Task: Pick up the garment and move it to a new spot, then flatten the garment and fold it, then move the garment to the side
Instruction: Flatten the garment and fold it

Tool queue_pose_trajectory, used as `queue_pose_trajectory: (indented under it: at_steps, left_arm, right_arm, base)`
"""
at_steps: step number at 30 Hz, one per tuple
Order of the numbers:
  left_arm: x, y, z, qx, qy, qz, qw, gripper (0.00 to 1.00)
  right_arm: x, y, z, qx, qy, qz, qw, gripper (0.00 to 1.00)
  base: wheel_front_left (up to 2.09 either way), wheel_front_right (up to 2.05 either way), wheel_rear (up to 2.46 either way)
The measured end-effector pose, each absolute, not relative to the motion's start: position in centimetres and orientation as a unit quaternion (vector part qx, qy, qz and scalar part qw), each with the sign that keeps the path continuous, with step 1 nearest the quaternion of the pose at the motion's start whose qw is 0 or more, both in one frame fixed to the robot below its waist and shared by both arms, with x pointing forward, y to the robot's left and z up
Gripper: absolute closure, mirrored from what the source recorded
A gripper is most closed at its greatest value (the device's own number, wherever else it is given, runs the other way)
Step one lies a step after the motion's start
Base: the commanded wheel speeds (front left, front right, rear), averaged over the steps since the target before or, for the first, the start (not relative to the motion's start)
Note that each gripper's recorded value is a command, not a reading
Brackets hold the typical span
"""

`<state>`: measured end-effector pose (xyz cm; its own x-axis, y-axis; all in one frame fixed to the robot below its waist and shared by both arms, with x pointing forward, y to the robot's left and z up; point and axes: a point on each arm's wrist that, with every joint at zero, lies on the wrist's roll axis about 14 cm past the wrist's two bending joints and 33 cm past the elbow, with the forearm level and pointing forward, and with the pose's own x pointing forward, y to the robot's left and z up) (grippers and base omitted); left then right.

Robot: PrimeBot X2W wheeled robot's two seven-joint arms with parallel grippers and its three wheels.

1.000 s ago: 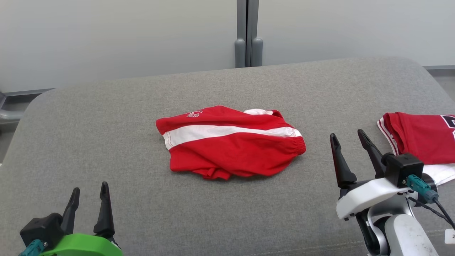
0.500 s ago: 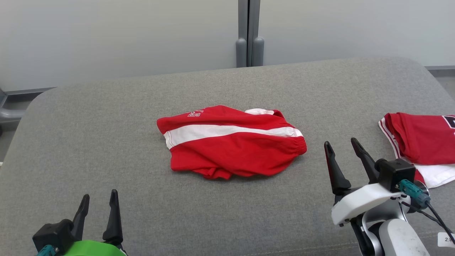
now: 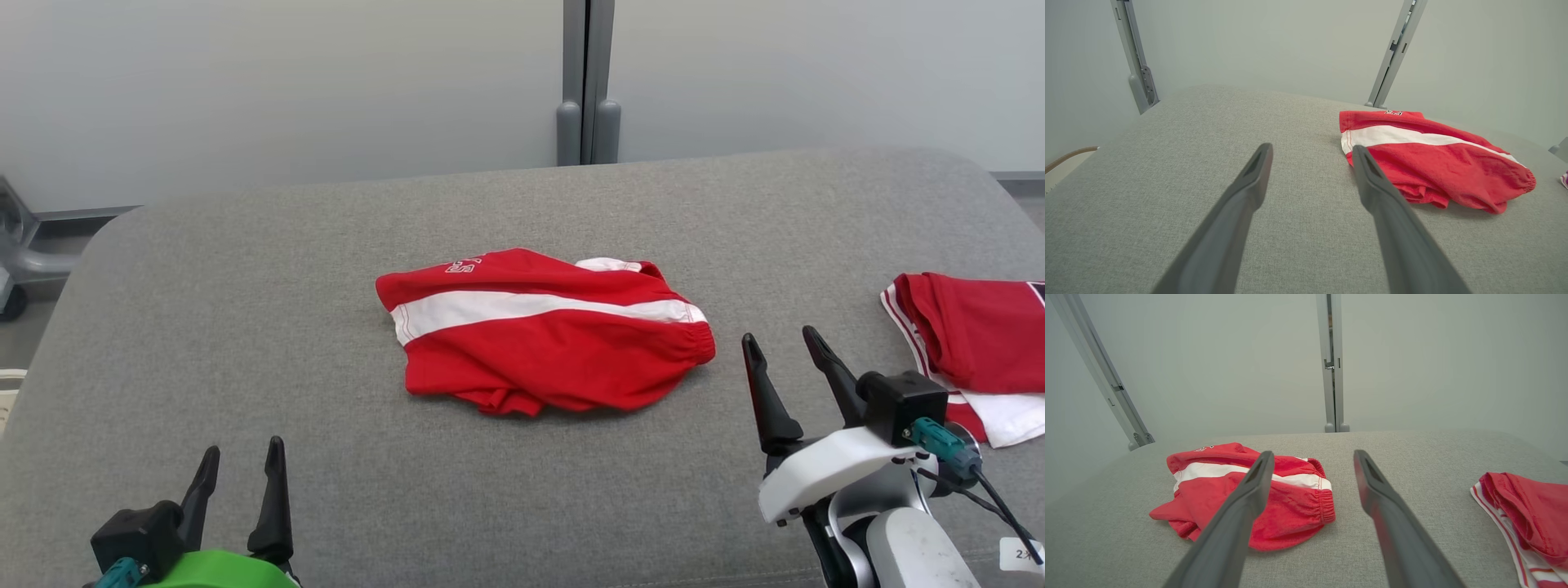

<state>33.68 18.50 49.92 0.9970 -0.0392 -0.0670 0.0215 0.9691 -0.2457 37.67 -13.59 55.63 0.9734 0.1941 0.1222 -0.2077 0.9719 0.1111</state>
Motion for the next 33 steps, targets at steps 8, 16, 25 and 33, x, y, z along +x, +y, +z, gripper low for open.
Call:
queue_pose_trajectory:
  at_steps: [8,16,25,33]
  left_arm:
    - [33.3,18.8,50.3,-0.122,0.027,-0.015,0.992,0.0]
    - [33.2,18.5,50.2,-0.119,0.03,-0.021,0.992,0.0]
    - [36.1,15.5,51.4,-0.127,0.043,-0.084,0.987,0.0]
    - [40.9,11.8,49.4,-0.194,0.123,-0.124,0.965,0.0]
  right_arm:
    - [37.6,-12.8,55.7,0.062,-0.055,0.113,0.99,0.0]
    - [37.5,-12.5,55.6,0.062,-0.055,0.117,0.99,0.0]
    - [38.0,-12.6,54.9,0.062,-0.041,0.115,0.991,0.0]
    - [39.4,-12.9,54.5,0.052,-0.031,0.116,0.991,0.0]
  base:
    - [0.0,0.0,0.0]
    - [0.0,0.0,0.0]
    - [0.0,0.0,0.0]
    - [0.0,0.0,0.0]
